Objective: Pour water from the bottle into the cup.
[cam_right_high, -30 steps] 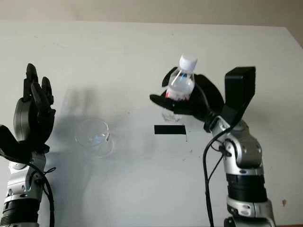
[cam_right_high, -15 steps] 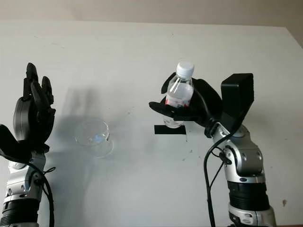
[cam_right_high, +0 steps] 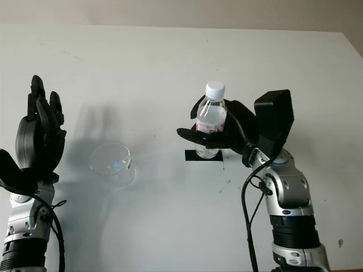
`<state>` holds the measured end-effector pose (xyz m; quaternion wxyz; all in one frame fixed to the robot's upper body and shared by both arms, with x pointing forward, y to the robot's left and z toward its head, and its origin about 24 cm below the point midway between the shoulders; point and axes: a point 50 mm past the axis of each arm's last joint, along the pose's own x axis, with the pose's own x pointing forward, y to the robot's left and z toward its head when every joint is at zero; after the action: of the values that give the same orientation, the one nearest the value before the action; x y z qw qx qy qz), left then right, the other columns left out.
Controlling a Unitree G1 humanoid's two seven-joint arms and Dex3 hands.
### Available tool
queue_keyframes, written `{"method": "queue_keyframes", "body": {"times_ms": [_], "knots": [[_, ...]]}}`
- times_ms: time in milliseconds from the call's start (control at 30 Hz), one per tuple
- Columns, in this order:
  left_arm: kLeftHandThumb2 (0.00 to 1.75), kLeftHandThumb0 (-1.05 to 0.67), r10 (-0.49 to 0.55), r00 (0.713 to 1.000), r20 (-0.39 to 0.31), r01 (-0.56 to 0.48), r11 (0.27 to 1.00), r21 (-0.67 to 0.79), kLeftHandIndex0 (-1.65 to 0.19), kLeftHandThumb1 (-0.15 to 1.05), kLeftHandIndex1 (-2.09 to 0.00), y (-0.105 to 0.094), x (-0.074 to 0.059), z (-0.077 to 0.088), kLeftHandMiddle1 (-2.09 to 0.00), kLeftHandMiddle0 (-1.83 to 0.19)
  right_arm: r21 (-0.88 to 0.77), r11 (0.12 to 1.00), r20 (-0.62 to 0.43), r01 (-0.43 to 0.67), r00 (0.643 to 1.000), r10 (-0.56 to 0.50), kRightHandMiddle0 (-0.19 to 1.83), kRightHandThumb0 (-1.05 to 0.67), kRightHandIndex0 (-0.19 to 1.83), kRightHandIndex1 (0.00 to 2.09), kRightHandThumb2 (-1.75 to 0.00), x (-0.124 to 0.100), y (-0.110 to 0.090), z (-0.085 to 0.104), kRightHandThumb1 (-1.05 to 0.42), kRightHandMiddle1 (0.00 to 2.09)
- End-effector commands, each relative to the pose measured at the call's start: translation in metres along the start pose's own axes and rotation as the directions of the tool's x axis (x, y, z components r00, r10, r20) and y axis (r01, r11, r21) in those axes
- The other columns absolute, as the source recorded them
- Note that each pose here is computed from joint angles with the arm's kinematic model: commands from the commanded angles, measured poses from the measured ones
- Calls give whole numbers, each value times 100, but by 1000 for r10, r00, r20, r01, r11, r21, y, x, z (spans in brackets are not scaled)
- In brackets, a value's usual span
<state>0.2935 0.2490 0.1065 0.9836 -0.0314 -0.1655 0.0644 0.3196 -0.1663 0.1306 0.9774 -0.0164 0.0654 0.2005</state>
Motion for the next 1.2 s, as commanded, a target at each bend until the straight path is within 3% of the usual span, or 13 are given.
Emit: {"method": "queue_keyframes", "body": {"times_ms": [0, 300, 533, 567, 600, 700, 733, 800, 1033, 1167], "knots": [[76, -78, 2, 1000, 9, -2, 1000, 9, 19, 105, -2, 2, -1, 2, -6, 17, 2, 1000, 11, -2, 1000, 2, 159, -17, 182, 209, -46, 2, 1, 4, -105, 209], [75, -80, 4, 1000, 12, -4, 1000, 12, 19, 105, -2, 2, -1, 3, -5, 18, 13, 1000, -3, -5, 1000, 5, 166, -16, 182, 209, -46, 2, 3, -1, -105, 209], [74, -79, 6, 1000, 9, -6, 1000, 6, 19, 105, -3, 3, -1, 3, -5, 17, -14, 998, 3, -64, 998, 64, 166, -18, 177, 209, -39, 1, 4, -8, -105, 209], [74, -79, 7, 1000, 9, -7, 1000, 5, 19, 105, -3, 3, -1, 3, -6, 17, -21, 997, 3, -70, 998, 70, 152, -20, 156, 209, -34, 1, 4, -8, -105, 209], [74, -79, 8, 1000, 9, -8, 1000, 8, 19, 105, -3, 3, -1, 3, -6, 17, -27, 997, 5, -74, 997, 75, 115, -23, 119, 209, -30, 0, 4, -9, -105, 209], [74, -79, 8, 1000, 9, -8, 1000, 9, 19, 105, -3, 4, -1, 3, -5, 17, -47, 995, 15, -83, 996, 84, 26, -28, 44, 209, -23, 0, 2, -9, -105, 209], [74, -79, 8, 1000, 9, -9, 1000, 10, 19, 105, -3, 4, -1, 3, -5, 17, -59, 995, 16, -85, 996, 86, 14, -29, 32, 209, -22, 0, 2, -9, -105, 209], [74, -79, 9, 1000, 9, -9, 1000, 12, 19, 105, -3, 4, -1, 3, -5, 17, -75, 993, 17, -88, 996, 89, 2, -33, 17, 209, -18, 0, 2, -8, -105, 209], [74, -78, 7, 1000, 17, -7, 1000, 7, 19, 105, -2, 4, 0, 3, -5, 18, -127, 990, 15, -62, 998, 65, 1, -39, 9, 209, -8, -1, 1, -8, -104, 209], [74, -79, 9, 1000, 15, -9, 1000, 7, 19, 105, -2, 4, 0, 3, -5, 18, -118, 992, 13, -53, 998, 55, -15, -41, -14, 209, -5, -2, -1, -10, -103, 209]]}}
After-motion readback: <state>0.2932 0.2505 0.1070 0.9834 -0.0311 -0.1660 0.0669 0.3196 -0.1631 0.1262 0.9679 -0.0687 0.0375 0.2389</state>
